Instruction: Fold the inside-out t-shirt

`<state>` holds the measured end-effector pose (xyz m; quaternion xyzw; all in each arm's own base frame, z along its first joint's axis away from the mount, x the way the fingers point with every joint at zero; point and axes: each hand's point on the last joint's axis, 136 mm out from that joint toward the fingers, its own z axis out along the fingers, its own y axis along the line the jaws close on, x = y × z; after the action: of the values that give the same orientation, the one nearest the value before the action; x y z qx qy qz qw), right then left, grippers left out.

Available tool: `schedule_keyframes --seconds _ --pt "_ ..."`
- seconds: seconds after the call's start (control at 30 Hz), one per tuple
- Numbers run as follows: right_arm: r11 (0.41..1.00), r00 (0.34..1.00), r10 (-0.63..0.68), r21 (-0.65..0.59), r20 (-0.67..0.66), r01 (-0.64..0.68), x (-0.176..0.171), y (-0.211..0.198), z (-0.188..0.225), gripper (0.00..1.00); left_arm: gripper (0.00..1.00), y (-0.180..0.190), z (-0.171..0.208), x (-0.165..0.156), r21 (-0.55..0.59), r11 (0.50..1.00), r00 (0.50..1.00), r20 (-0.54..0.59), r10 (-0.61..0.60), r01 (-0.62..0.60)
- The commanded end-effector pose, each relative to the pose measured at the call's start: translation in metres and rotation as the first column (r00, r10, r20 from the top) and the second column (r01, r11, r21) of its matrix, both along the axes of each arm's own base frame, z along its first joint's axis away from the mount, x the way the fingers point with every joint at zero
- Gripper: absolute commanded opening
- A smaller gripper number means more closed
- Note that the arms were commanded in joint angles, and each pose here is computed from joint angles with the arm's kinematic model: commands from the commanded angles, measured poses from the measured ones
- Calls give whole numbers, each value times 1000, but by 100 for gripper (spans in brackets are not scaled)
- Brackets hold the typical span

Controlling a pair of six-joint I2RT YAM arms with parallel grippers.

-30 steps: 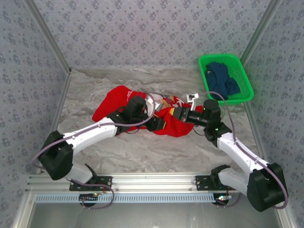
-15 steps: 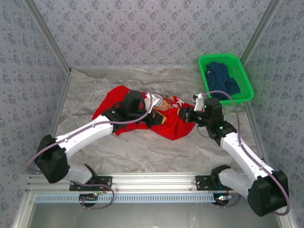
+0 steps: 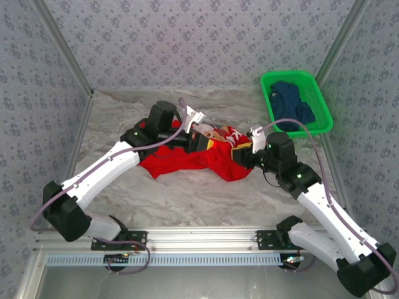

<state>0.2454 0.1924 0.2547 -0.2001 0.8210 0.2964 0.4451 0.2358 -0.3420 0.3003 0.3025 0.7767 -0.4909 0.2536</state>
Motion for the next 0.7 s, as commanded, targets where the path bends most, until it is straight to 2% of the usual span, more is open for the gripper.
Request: schedule_keyframes --seconds 0.0,0.1,0.27,0.53,0.57,0.67 --pt "985 985 168 36 45 -170 -20 29 3 35 0 0 16 -6 -40 999 999 5 -32 32" --pt "991 990 134 -9 46 -133 -18 34 -9 34 0 0 15 -6 -39 999 1000 -1 -27 27" --pt "995 997 -59 -80 40 62 14 19 -25 36 0 1 15 -8 -45 999 1000 -6 -29 29" --pt "994 995 -79 -68 63 83 49 41 -35 41 0 3 16 -13 -66 997 999 -12 -40 39" --pt "996 997 -62 -58 51 65 50 45 -37 35 0 4 17 -14 -66 997 999 -7 -38 38" --pt "1000 999 -1 -24 45 2 44 46 -22 3 0 17 9 -4 -18 999 999 15 41 -41"
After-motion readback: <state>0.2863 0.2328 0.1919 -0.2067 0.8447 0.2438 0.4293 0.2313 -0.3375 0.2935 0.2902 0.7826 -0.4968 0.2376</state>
